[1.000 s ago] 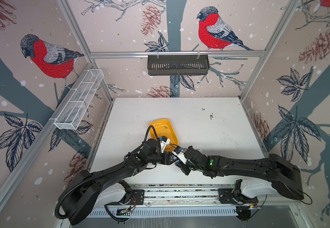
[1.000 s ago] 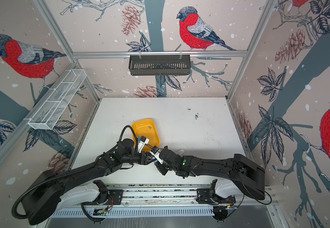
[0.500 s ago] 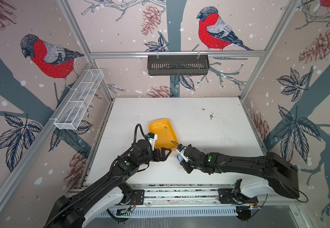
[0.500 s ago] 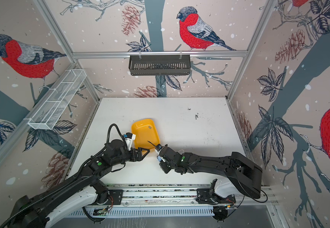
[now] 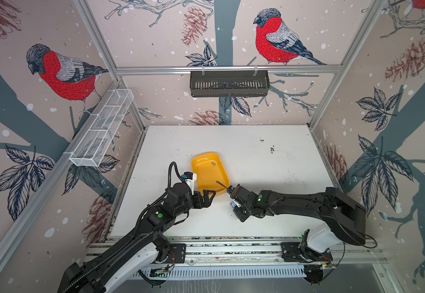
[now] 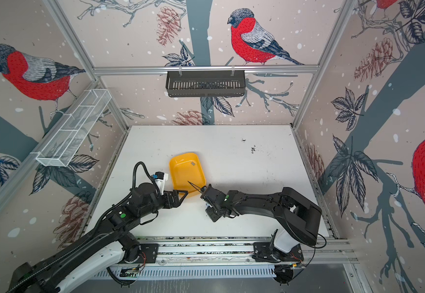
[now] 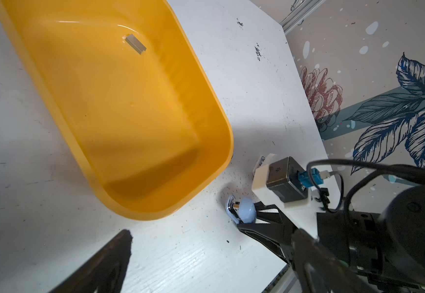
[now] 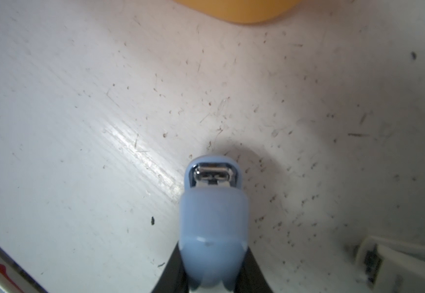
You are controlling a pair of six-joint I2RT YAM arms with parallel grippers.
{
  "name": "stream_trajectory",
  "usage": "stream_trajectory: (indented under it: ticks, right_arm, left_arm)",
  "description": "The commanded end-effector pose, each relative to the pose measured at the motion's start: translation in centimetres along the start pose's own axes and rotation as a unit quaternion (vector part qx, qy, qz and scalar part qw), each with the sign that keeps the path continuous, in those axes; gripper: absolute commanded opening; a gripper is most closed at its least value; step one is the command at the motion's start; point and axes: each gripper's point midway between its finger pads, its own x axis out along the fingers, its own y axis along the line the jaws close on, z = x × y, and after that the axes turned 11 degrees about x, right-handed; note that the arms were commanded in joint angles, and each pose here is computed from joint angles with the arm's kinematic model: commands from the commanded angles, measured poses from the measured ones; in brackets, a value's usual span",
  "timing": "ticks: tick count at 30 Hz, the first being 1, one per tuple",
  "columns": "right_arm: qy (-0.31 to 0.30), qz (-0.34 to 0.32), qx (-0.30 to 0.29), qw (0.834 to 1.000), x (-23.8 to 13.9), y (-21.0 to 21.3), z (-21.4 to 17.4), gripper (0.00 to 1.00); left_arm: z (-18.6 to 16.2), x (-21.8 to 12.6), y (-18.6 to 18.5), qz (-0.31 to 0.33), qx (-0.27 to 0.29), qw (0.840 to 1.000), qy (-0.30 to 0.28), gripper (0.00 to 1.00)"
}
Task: Load the staples into the stapler
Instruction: 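Lower the light-blue stapler onto the table and open the right gripper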
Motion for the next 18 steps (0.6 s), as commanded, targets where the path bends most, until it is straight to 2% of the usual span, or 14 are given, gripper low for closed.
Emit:
stream_trajectory:
  ticks: [1, 18]
  right_arm:
    - [0.022, -0.015, -0.003, 1.0, 0.29, -0.59, -0.72, 0.14]
    - [0.03, -0.021, -0.01, 0.999, 0.57, -0.37, -0.01, 0.28]
  left_arm:
    - [-0.03, -0.09, 0.04, 0.001, 0.002, 1.0, 0.001, 0.98]
    - [-0.06, 0.04, -0.01, -0.001, 0.004, 1.0, 0.002, 0.98]
